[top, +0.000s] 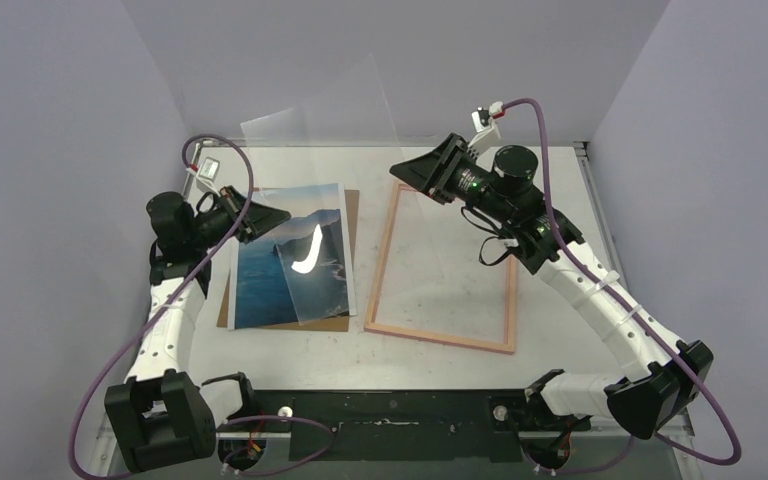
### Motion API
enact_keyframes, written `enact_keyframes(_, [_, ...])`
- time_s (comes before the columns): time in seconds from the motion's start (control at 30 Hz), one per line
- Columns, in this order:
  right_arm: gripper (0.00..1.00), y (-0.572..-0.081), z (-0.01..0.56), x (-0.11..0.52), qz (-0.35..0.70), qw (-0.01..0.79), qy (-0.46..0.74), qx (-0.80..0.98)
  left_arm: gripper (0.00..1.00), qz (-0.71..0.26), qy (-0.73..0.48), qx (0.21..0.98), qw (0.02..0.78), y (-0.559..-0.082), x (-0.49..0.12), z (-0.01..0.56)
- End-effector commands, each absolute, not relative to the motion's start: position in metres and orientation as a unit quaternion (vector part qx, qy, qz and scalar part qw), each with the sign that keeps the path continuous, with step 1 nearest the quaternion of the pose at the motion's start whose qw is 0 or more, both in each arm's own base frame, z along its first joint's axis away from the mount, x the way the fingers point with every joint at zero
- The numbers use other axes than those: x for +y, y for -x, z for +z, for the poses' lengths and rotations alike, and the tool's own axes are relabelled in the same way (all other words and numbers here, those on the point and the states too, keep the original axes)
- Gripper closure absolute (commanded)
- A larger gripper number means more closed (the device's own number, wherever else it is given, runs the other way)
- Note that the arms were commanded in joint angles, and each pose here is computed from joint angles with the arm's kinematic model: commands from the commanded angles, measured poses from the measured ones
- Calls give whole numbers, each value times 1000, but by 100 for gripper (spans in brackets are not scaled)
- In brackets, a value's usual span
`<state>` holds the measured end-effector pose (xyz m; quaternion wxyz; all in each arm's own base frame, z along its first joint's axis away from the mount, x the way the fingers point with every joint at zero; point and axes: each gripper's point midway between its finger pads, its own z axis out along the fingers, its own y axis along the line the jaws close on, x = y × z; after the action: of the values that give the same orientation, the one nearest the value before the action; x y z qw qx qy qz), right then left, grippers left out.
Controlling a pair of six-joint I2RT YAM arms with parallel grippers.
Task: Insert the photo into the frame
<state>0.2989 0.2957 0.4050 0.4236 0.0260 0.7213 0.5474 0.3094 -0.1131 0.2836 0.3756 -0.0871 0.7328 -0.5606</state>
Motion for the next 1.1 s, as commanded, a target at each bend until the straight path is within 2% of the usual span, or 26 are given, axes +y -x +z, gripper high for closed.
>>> enact_keyframes(0.0, [72,-289,418,300,570,427,7,702,100,-560,34,718,412,-304,-116,317])
enact_keyframes(0.1, [69,-291,405,302,559,420,11,715,100,-565,30,717,408,-302,-118,320])
enact_keyframes(0.2, [71,-295,393,299,542,418,11,729,100,-570,24,715,404,-299,-119,322])
enact_keyframes(0.4, [92,-301,383,289,511,425,12,747,100,-567,22,719,401,-299,-119,325])
enact_keyframes(0.47, [95,-303,380,285,500,427,14,753,97,-558,26,728,398,-301,-118,321])
enact_keyframes(0.77, [95,-300,346,270,477,419,-1,773,77,-488,37,802,342,-307,-121,270])
enact_keyframes(0.97, [95,-298,325,247,450,437,-43,778,40,-432,12,846,312,-312,-135,235])
enact_keyframes(1.07, [95,-301,308,232,431,446,-71,781,6,-398,-9,874,279,-313,-145,212])
